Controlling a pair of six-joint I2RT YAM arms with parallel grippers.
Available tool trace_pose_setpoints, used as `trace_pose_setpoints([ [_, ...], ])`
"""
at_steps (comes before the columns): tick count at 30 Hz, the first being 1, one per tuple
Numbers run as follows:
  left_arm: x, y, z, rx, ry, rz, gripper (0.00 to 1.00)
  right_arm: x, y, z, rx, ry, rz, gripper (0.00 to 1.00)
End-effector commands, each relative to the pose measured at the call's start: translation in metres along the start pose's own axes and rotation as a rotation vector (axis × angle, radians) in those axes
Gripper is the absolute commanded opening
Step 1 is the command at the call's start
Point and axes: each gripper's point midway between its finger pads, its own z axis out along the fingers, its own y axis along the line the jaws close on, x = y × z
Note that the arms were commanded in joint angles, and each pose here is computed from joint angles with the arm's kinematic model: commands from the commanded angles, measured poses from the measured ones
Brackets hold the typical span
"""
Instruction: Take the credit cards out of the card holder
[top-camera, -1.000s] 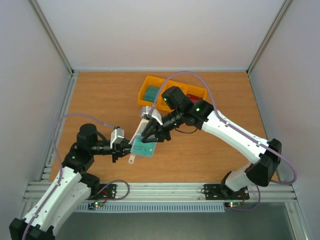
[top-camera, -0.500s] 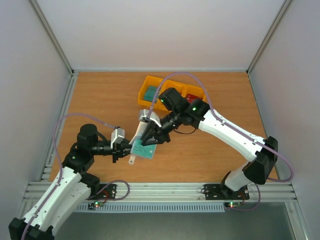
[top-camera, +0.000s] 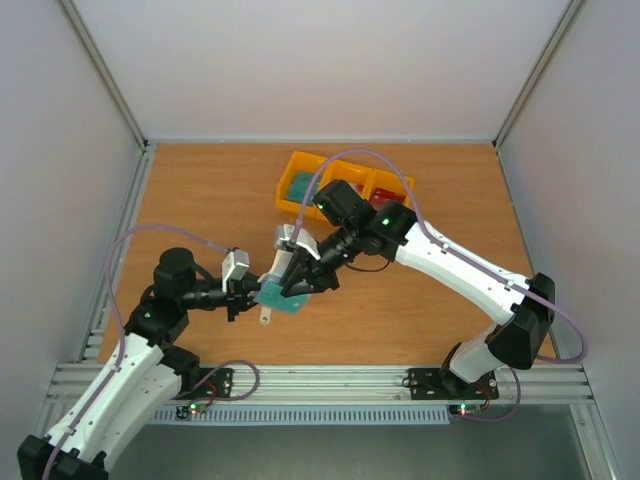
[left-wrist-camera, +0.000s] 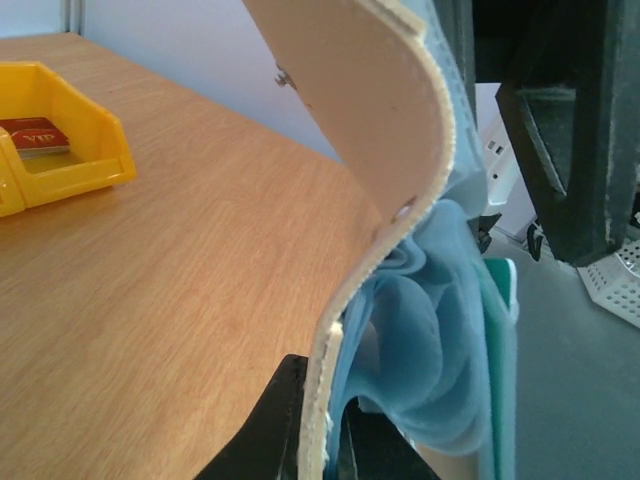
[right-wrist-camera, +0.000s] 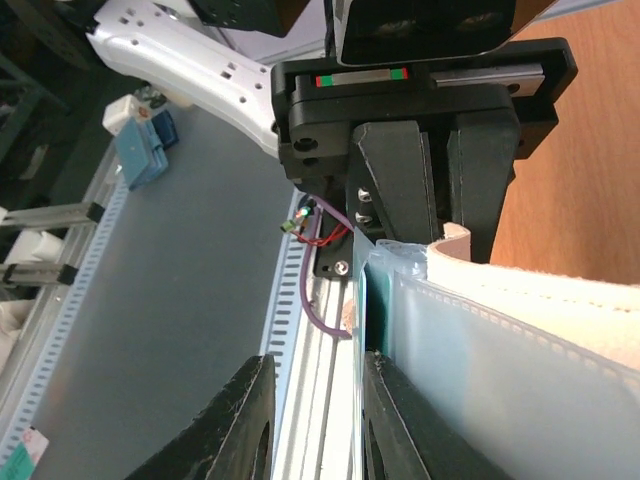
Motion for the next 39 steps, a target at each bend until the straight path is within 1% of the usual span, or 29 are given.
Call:
trace_pose_setpoints([
  [1,-0.026,-0.002,-0.003,-0.019,-0.085,0.112,0.00,0.016,-0.006,0.008,0.062,0.057,0.033,0.28],
  [8,-0.029,-0.002,-0.004,-0.031,-0.097,0.117,0.00,0.024,-0.032,0.014,0.189,0.087,0.039,0.28],
  [12,-0.030,-0.001,-0.004,-0.032,-0.099,0.109,0.00,0.019,-0.031,0.018,0.170,0.064,0.031,0.29],
  [18,-0.026,-0.002,-0.003,-0.030,-0.087,0.109,0.00,0.007,-0.014,0.014,0.103,0.018,-0.009,0.11],
  [21,-0.021,-0.003,-0.003,-0.024,-0.071,0.120,0.00,0.006,-0.010,0.009,0.101,0.013,-0.019,0.05],
  [24,-0.014,-0.005,-0.004,-0.016,-0.046,0.151,0.00,0.003,-0.010,0.000,0.109,0.002,-0.017,0.01],
  [26,-0.008,-0.006,-0.004,-0.014,-0.023,0.212,0.00,0.002,-0.010,-0.005,0.117,-0.006,-0.018,0.01],
  [28,0.000,-0.005,-0.003,-0.017,0.005,0.234,0.00,0.001,-0.010,-0.010,0.130,-0.007,-0.017,0.01],
  [34,0.012,-0.010,-0.003,0.006,0.054,0.281,0.00,-0.001,-0.014,-0.025,0.179,-0.009,-0.017,0.03],
  [39,0.012,-0.011,-0.002,0.008,0.058,0.302,0.00,0.006,-0.017,-0.028,0.189,0.006,0.005,0.03],
])
